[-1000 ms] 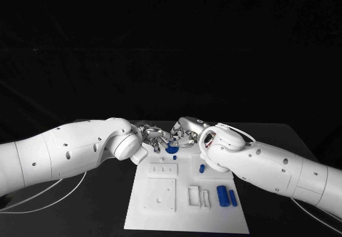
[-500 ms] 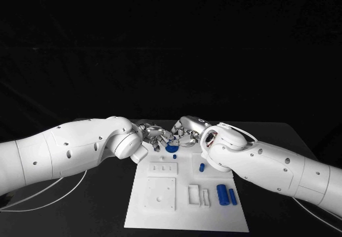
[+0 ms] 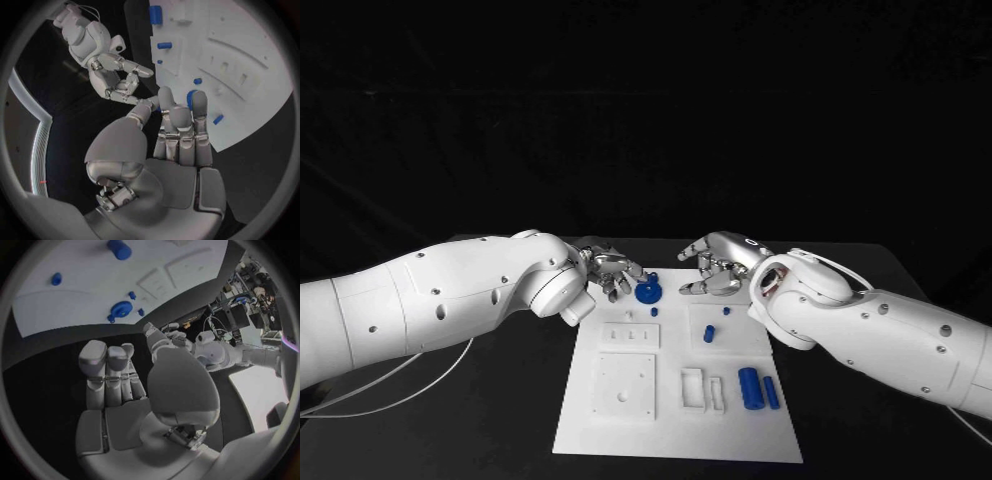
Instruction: Assemble the parts on the task board
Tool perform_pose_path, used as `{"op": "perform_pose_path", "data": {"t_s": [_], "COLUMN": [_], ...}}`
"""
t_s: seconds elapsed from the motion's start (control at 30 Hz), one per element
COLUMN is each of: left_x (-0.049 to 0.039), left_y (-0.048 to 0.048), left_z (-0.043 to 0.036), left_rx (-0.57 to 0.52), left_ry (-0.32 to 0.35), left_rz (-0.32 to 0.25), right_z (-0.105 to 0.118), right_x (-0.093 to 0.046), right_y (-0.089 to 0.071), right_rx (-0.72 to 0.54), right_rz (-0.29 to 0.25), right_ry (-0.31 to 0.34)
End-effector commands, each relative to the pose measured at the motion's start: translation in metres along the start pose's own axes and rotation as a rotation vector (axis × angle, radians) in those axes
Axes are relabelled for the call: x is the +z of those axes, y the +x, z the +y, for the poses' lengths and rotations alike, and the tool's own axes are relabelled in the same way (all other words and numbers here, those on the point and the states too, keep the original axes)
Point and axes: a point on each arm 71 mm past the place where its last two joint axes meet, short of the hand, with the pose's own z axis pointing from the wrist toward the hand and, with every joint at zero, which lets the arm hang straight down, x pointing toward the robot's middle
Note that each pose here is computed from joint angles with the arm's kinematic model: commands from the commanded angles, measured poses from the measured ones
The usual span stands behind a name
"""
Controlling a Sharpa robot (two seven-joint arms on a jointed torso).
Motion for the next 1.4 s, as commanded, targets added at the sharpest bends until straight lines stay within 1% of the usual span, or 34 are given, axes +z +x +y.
{"op": "perform_pose_path", "data": {"t_s": [0.03,0.2,0.27,0.5,0.63,0.77,0.97,1.2,1.4], "left_x": [-0.0002,0.0014,0.0035,0.0107,0.0134,0.0147,0.0154,0.0163,0.0177], "left_y": [0.0032,0.0091,0.0136,0.0255,0.0312,0.0347,0.0372,0.0380,0.0388], "left_z": [0.0026,0.0064,0.0081,0.0143,0.0175,0.0202,0.0241,0.0320,0.0395], "left_rx": [0.092,0.134,0.155,0.206,0.230,0.258,0.290,0.320,0.354], "left_ry": [-0.038,-0.075,-0.092,-0.126,-0.137,-0.142,-0.151,-0.169,-0.176], "left_rz": [0.025,0.069,0.090,0.127,0.142,0.147,0.146,0.139,0.120], "right_z": [-0.005,-0.024,-0.031,-0.043,-0.046,-0.048,-0.051,-0.053,-0.053], "right_x": [-0.005,-0.012,-0.013,-0.010,-0.007,-0.005,-0.001,0.000,0.000], "right_y": [-0.002,-0.012,-0.019,-0.038,-0.046,-0.052,-0.057,-0.059,-0.059], "right_rx": [0.025,0.055,0.087,0.160,0.188,0.205,0.221,0.227,0.228], "right_rz": [0.006,-0.009,-0.029,-0.084,-0.109,-0.127,-0.142,-0.147,-0.147], "right_ry": [-0.020,0.026,0.048,0.089,0.104,0.111,0.119,0.126,0.127]}}
